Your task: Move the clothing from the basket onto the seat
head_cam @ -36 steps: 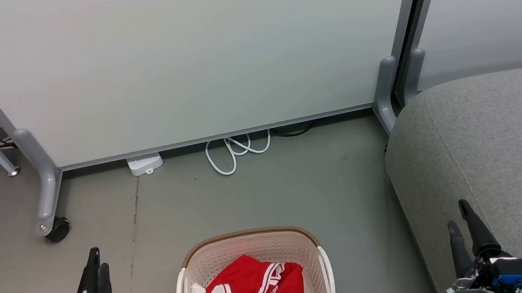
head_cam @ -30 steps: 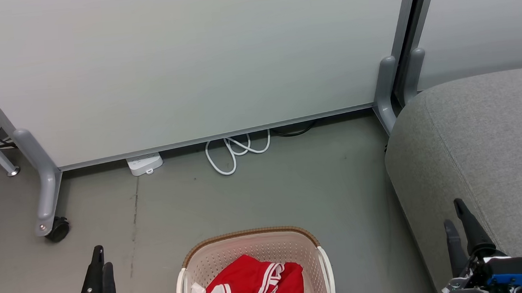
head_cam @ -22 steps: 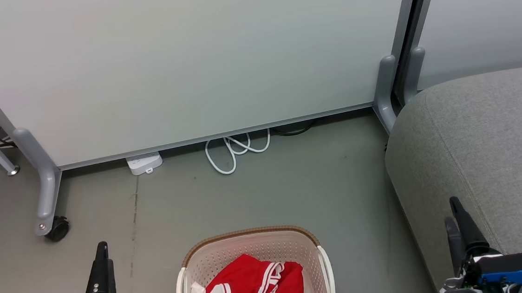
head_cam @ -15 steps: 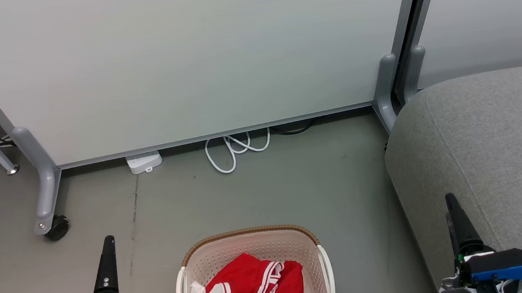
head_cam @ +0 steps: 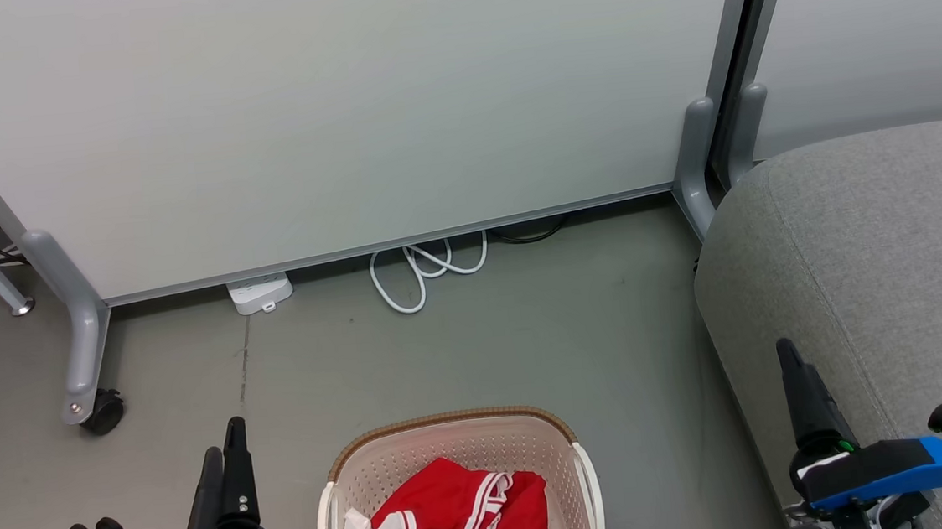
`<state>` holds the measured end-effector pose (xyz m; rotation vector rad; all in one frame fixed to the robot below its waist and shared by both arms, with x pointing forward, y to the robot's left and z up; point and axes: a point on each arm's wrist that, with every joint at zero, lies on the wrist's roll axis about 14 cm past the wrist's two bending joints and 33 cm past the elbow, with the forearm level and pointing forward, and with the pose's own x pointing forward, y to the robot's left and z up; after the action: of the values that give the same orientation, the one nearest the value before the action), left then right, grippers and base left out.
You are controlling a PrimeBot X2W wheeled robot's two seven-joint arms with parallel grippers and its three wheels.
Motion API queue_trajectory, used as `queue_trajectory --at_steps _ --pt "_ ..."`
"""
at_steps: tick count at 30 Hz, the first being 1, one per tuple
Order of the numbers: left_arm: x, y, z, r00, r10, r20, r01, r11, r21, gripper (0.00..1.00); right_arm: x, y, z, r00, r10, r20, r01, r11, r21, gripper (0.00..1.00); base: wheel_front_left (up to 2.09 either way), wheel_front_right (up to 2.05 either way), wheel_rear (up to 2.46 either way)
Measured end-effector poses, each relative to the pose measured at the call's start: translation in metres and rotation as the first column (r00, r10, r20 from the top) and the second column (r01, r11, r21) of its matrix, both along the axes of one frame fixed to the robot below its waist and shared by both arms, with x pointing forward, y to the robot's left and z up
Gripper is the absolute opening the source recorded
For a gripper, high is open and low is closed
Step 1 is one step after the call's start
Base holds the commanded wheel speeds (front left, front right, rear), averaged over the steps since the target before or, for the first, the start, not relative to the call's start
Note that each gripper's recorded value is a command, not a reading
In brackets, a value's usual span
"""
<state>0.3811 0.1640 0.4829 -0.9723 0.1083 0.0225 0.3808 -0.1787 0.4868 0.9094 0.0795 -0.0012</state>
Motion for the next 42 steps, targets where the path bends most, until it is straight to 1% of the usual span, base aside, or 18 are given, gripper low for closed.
queue_trajectory --at_steps 4,9,18,33,42 --pt "0.0 -0.002 0.0 1.0 -0.01 0.004 0.01 0.997 0.079 1.0 0.0 0.004 0.002 1.0 0.02 0.008 -0.019 0.997 -0.071 1.0 0.0 0.0 0.0" --pt "0.001 -0.005 0.002 1.0 -0.021 0.014 0.019 0.988 0.153 1.0 0.0 0.007 0.005 0.999 0.035 0.02 -0.031 0.989 -0.147 1.0 0.0 0.0 0.0" --pt "0.003 -0.008 0.007 0.998 -0.036 0.042 0.023 0.962 0.272 1.0 0.001 0.008 0.009 0.998 0.049 0.035 -0.038 0.963 -0.266 1.0 0.0 0.0 0.0" --pt "0.005 -0.013 0.016 0.994 -0.066 0.089 0.022 0.905 0.425 1.0 0.002 0.011 0.01 0.996 0.077 0.044 -0.05 0.901 -0.431 1.0 0.0 0.0 0.0" --pt "0.007 -0.017 0.022 0.99 -0.084 0.117 0.014 0.866 0.5 1.0 0.002 0.012 0.01 0.995 0.095 0.039 -0.061 0.849 -0.525 1.0 0.0 0.0 0.0"
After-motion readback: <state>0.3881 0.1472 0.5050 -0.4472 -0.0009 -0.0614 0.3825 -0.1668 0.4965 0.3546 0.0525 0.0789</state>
